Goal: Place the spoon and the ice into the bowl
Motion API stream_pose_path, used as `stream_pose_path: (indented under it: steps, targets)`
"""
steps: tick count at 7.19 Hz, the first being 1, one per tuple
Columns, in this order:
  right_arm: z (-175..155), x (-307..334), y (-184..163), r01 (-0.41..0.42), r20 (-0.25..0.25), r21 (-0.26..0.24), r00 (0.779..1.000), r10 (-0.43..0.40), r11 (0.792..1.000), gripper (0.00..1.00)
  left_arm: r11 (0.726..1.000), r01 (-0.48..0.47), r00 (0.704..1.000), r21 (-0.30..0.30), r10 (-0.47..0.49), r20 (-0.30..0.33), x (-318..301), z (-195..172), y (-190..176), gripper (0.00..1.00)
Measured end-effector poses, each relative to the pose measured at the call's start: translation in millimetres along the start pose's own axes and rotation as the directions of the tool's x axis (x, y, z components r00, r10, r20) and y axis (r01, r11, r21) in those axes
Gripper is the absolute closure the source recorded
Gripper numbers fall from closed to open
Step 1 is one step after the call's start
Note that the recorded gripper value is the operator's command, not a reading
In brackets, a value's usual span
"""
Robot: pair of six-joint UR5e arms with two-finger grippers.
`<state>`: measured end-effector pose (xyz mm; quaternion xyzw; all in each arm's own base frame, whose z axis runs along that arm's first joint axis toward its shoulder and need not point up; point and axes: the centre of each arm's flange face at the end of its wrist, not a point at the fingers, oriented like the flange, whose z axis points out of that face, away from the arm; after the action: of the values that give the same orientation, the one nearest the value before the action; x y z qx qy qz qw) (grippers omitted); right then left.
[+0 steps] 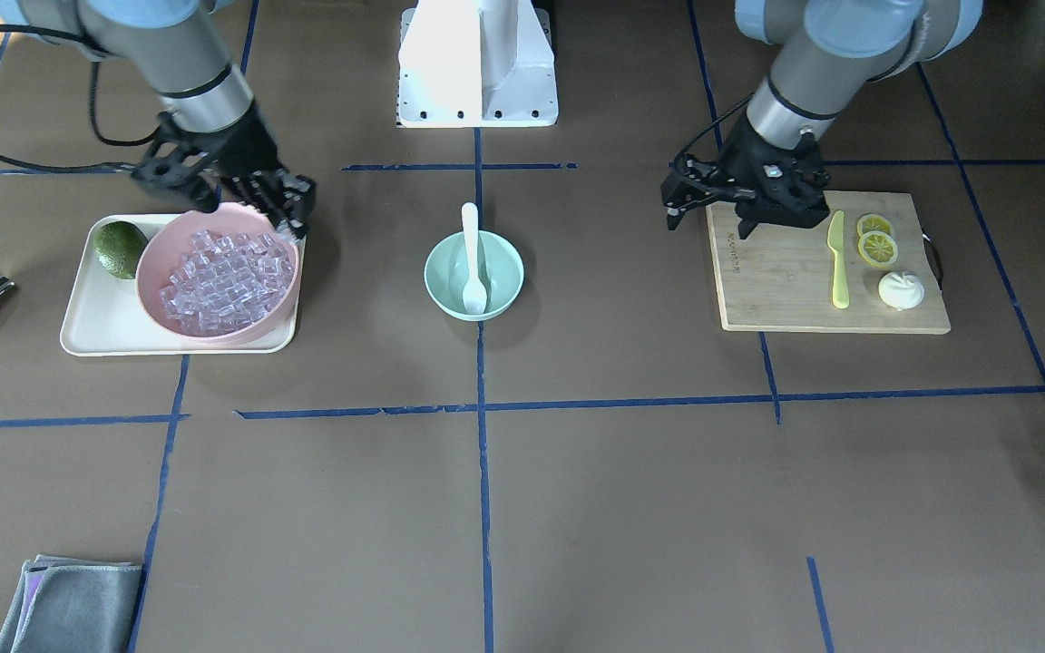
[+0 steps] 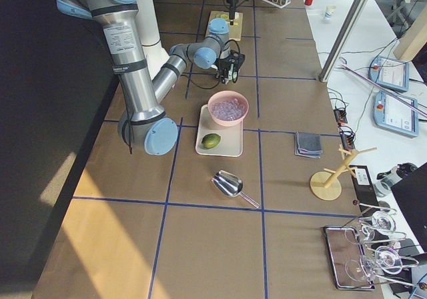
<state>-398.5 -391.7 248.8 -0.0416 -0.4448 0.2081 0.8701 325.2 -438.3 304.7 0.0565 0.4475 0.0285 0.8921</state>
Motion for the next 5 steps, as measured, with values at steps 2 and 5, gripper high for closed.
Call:
stream_pose_path:
  steps: [2,5]
  targets:
    - [28,-68,46,0.036,0.029,-0.050,0.999,-0.035,0.998,0.99,0.999,-0.041,0.998,0.006,0.040,0.041,-43,-8,5,0.00]
    - [61,-132,62,0.040,0.042,-0.061,0.998,-0.037,0.997,0.42,0.999,-0.047,0.998,0.006,0.046,0.052,-52,-9,6,0.00]
